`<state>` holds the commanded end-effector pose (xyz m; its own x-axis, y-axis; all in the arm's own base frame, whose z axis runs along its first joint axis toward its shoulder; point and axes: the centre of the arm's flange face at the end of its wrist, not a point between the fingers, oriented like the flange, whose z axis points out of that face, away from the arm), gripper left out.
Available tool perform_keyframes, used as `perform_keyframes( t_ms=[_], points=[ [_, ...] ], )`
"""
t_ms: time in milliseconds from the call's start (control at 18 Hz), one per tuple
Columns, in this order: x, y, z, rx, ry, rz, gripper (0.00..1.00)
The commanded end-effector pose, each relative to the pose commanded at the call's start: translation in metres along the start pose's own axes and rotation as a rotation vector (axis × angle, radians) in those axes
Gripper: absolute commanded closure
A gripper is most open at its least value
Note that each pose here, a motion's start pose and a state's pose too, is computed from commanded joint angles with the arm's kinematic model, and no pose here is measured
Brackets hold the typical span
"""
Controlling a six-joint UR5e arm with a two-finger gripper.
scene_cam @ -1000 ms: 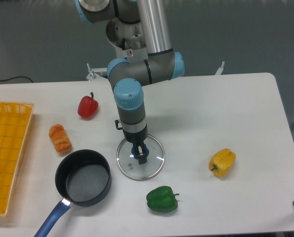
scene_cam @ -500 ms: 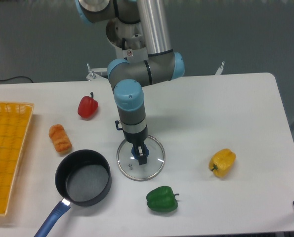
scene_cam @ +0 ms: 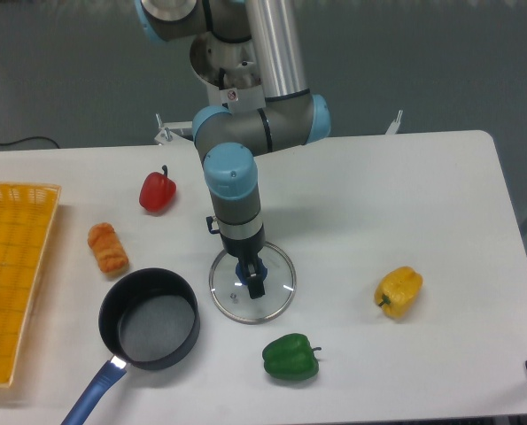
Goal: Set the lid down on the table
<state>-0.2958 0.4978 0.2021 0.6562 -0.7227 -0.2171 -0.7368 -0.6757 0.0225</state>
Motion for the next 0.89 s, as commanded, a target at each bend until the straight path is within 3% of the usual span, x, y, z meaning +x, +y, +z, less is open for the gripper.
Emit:
perform_keyframes(
  t_ms=[333, 611, 889],
  points=[
    [0.006, 0.003, -0.036, -0.111, -0.015, -0.014, 0.0],
    [-0.007, 0.003, -0.072, -0.112, -0.034, -0.178, 0.0],
    [-0.037, 0.015, -0.109, -0.123, 0.057, -0.194, 0.0]
  ],
)
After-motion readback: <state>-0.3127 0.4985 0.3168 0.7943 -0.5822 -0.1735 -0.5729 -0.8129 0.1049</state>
